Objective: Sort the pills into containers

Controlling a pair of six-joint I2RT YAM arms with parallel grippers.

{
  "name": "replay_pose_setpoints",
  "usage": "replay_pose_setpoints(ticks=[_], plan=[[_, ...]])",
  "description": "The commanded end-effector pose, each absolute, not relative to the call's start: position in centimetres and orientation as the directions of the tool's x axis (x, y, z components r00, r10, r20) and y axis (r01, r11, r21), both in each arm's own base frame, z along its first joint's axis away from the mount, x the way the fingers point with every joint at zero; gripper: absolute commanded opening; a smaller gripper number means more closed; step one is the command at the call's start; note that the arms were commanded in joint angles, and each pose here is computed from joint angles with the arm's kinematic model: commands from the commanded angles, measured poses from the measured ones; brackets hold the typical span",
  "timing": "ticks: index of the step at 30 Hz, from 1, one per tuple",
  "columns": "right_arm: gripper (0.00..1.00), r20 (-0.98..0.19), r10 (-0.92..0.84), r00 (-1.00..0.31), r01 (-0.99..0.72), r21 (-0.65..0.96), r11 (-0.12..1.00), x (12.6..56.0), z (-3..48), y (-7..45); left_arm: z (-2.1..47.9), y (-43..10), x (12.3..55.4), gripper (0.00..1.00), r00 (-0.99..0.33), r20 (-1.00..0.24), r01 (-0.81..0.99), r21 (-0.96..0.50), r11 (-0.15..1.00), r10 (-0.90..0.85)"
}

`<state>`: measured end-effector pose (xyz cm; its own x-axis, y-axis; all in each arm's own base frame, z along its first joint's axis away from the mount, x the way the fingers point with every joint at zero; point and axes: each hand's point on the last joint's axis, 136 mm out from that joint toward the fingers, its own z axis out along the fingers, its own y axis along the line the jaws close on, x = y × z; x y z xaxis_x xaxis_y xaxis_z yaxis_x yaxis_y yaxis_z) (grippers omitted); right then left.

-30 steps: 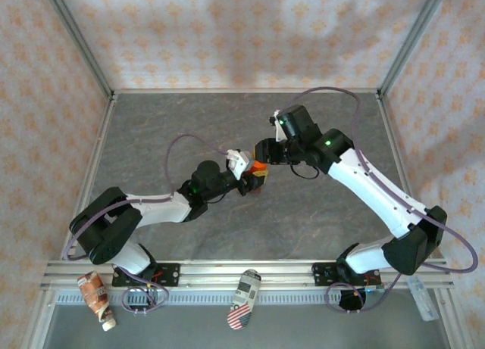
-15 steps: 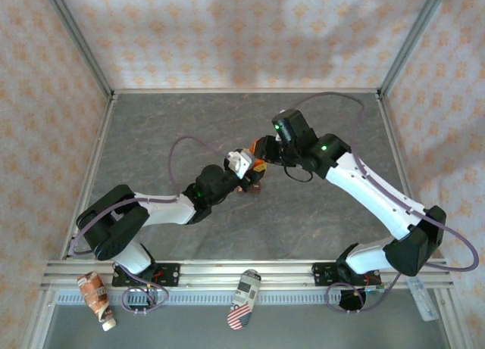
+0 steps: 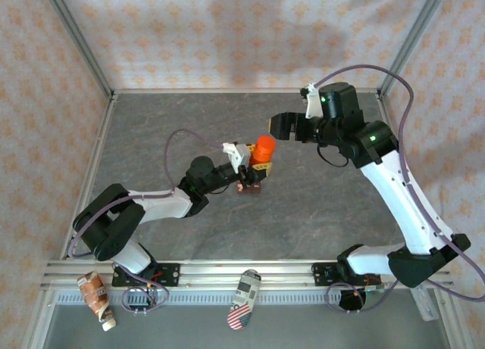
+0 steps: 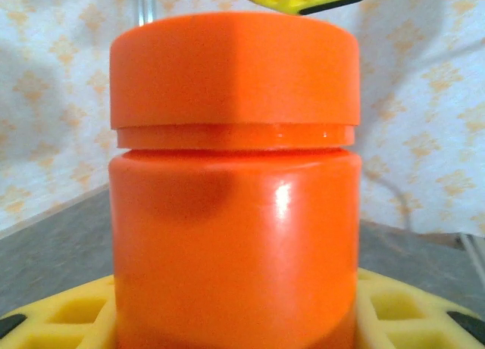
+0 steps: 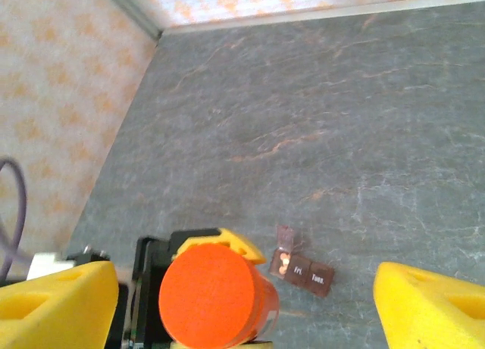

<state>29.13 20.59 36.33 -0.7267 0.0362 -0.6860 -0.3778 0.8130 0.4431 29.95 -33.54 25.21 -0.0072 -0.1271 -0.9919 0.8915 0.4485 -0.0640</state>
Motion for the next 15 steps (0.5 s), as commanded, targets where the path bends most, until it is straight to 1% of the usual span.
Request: replay_pose_setpoints(ticks=[1, 4, 8, 15], plan=[[0.88, -0.609, -0.148, -0.779, -0.474, 0.419, 0.774, 27.1, 33.7, 21.7, 29.3, -34.5, 27.6, 0.0, -0.005, -0.974, 0.957, -0.07, 0.282, -0.225], [0.89, -0.59, -0.185, -0.786, -0.499, 0.427, 0.754, 26.6, 33.5, 22.4, 29.3, -34.8, 27.5, 0.0, -0.029, -0.974, 0.963, -0.087, 0.254, -0.226], [0.89, -0.564, -0.235, -0.792, -0.519, 0.418, 0.745, 26.0, 32.4, 23.4, 29.1, -35.0, 27.7, 0.0, -0.037, -0.973, 0.965, -0.094, 0.247, -0.226], [0.83, -0.52, -0.285, -0.805, -0.523, 0.398, 0.754, 25.2, 29.9, 24.1, 28.8, -35.1, 27.8, 0.0, -0.05, -0.974, 0.965, -0.105, 0.241, -0.223]])
